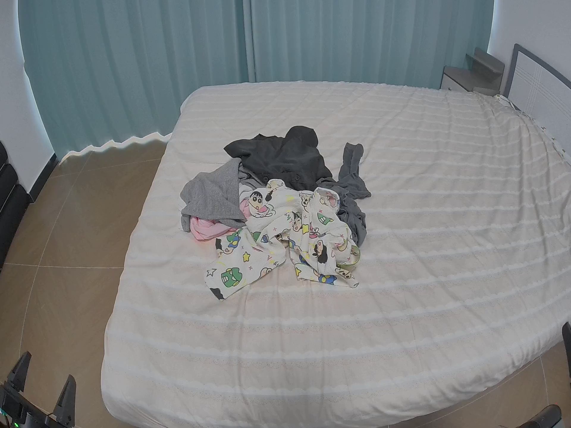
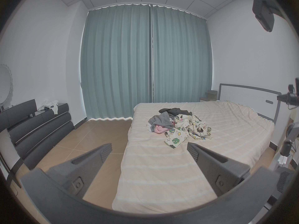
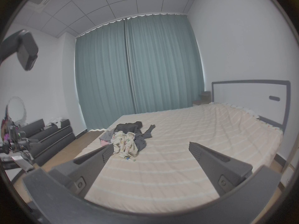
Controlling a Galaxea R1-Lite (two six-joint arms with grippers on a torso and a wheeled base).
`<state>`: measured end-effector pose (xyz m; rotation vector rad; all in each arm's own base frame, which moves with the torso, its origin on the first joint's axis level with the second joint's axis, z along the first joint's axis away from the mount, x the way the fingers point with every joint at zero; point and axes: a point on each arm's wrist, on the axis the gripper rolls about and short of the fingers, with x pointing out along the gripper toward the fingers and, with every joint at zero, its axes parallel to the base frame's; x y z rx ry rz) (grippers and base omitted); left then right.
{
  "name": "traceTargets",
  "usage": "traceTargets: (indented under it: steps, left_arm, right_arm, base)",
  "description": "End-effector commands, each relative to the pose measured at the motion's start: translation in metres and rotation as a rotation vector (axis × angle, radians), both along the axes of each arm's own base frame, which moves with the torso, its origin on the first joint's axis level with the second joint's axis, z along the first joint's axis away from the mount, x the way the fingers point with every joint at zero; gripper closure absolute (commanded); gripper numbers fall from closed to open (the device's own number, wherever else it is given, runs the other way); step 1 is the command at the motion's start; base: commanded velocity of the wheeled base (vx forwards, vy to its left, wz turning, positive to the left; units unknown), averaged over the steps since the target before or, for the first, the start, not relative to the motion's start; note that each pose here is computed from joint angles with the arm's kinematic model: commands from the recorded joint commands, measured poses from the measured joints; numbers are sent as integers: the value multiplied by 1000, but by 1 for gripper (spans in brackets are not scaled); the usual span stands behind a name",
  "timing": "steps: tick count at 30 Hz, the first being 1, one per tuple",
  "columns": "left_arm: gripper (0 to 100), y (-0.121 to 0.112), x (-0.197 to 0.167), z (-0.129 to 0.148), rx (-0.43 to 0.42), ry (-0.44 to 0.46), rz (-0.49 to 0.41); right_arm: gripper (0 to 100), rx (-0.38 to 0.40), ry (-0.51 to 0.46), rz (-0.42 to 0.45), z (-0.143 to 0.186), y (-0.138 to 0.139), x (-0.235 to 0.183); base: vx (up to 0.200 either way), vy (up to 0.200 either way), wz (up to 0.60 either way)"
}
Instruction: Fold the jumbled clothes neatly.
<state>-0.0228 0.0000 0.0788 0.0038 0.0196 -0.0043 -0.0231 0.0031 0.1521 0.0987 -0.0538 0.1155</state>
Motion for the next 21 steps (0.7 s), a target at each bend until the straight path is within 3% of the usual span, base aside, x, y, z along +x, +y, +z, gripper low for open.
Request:
traceTargets:
  steps: [1, 2, 3, 7, 8, 9, 11, 15, 21]
  left_arm:
    - [0, 0, -1, -3, 1, -6, 0]
    - [0, 0, -1, -3, 1, -6, 0]
    - [0, 0, -1, -3, 1, -6, 0]
    - [0, 0, -1, -3, 1, -6, 0]
    - [0, 0, -1, -3, 1, -6, 0]
    - [0, 0, -1, -3, 1, -6, 0]
    - [0, 0, -1, -3, 1, -6, 0]
    - [0, 0, -1, -3, -1, -6, 0]
    - [0, 0, -1, -3, -1, -6, 0]
  right_arm:
    - [0, 95, 252, 123, 54, 2, 76]
    - [0, 95, 252, 123, 54, 2, 76]
    - [0, 104, 351, 148, 48, 3, 103]
    - [0, 115, 532, 224, 30, 12, 154]
    - [0, 115, 532, 224, 30, 12, 154]
    - [0, 139, 607, 259, 17, 22, 180]
    - [0, 165, 662, 308, 1, 38, 206]
    - [0, 199, 717, 350, -33, 69, 248]
    - [0, 123, 744, 344, -83, 118, 282]
  base:
    - [0, 0, 0]
    - [0, 0, 0]
    - [0, 0, 0]
    - [0, 0, 0]
    - [0, 0, 0]
    - [0, 0, 0]
    - [0, 0, 0]
    - [0, 0, 0]
    - [0, 0, 0]
